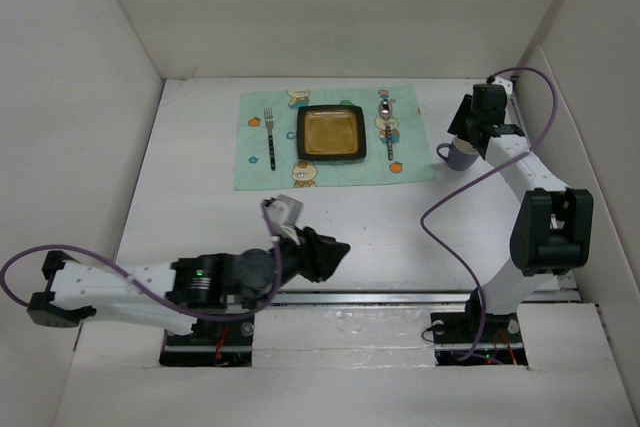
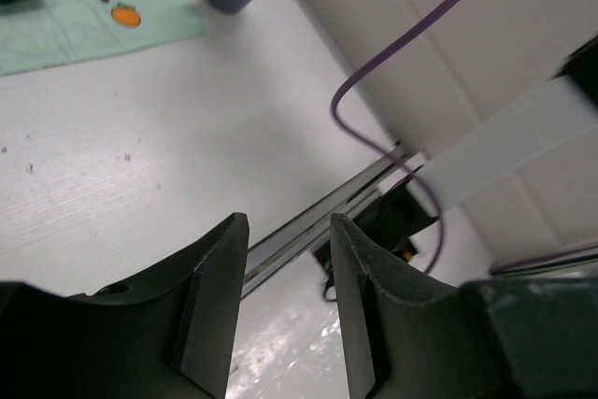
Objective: Set the dinner table for one person
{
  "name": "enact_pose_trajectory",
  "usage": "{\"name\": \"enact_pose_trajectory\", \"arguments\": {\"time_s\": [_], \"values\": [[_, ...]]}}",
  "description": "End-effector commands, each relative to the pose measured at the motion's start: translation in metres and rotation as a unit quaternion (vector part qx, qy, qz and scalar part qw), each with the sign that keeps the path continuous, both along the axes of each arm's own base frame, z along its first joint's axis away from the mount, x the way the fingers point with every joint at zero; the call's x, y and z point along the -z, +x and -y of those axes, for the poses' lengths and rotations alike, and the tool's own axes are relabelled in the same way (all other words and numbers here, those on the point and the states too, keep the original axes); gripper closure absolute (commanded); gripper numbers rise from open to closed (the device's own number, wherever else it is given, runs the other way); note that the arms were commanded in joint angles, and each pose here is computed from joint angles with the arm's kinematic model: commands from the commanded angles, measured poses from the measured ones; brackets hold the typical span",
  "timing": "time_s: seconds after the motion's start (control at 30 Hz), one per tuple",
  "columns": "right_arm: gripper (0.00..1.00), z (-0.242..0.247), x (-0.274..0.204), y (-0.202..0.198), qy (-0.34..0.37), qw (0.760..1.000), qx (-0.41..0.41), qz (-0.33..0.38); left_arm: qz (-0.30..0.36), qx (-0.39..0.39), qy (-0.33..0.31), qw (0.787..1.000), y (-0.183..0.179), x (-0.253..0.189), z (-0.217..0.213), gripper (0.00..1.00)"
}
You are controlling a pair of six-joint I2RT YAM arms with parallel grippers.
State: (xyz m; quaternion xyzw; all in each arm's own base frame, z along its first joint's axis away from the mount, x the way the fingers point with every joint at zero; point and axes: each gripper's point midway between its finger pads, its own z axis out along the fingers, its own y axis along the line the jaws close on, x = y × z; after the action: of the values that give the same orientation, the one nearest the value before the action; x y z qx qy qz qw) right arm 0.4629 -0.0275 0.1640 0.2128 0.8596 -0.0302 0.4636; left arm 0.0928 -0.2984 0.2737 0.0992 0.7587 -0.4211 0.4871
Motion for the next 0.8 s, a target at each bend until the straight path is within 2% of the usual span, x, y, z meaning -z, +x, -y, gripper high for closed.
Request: {"name": "enact_pose_trajectory", "arguments": {"time_s": [0.0, 0.1, 0.23, 0.3, 0.37, 0.4, 0.5, 0.53, 0.6, 0.63, 0.77], "values": [[0.45, -0.004, -0.001, 0.027, 0.004, 1.0, -0.023, 0.007, 0.011, -0.039, -0.053, 0.998, 0.012, -0.03, -0.047, 0.63], [0.47, -0.007, 0.012, 0.039, 0.012, 1.0, -0.028, -0.003, 0.034, -0.061, -0.082, 0.994, 0.021, -0.047, -0.08, 0.6], [0.53, -0.011, 0.03, 0.048, 0.025, 0.999, -0.031, -0.027, 0.046, -0.093, -0.065, 0.993, 0.03, -0.047, -0.107, 0.59], [0.78, -0.011, 0.032, 0.051, 0.029, 0.999, -0.028, -0.029, 0.039, -0.104, -0.056, 0.992, 0.032, -0.04, -0.11, 0.59], [0.95, -0.009, 0.028, 0.052, 0.028, 0.999, -0.017, -0.017, 0.043, -0.093, -0.053, 0.993, 0.028, -0.037, -0.105, 0.59], [1.0, -0.014, 0.018, 0.056, 0.023, 1.0, -0.019, 0.004, 0.044, -0.096, -0.053, 0.993, 0.029, -0.035, -0.106, 0.59], [1.0, -0.027, -0.021, 0.064, -0.005, 0.999, -0.026, 0.044, 0.045, -0.109, -0.048, 0.992, 0.032, -0.026, -0.105, 0.59], [1.0, -0.035, -0.058, 0.081, -0.022, 0.996, -0.037, 0.076, 0.046, -0.111, -0.043, 0.992, 0.033, -0.019, -0.104, 0.59], [1.0, -0.045, -0.063, 0.083, -0.027, 0.996, -0.049, 0.066, 0.048, -0.118, -0.035, 0.991, 0.034, -0.013, -0.104, 0.59], [1.0, -0.05, -0.084, 0.101, -0.038, 0.994, -0.059, 0.081, 0.048, -0.122, -0.037, 0.991, 0.035, -0.012, -0.104, 0.59], [1.0, -0.072, -0.098, 0.135, -0.068, 0.991, -0.089, 0.068, 0.051, -0.148, -0.026, 0.987, 0.042, -0.004, -0.11, 0.59]]}}
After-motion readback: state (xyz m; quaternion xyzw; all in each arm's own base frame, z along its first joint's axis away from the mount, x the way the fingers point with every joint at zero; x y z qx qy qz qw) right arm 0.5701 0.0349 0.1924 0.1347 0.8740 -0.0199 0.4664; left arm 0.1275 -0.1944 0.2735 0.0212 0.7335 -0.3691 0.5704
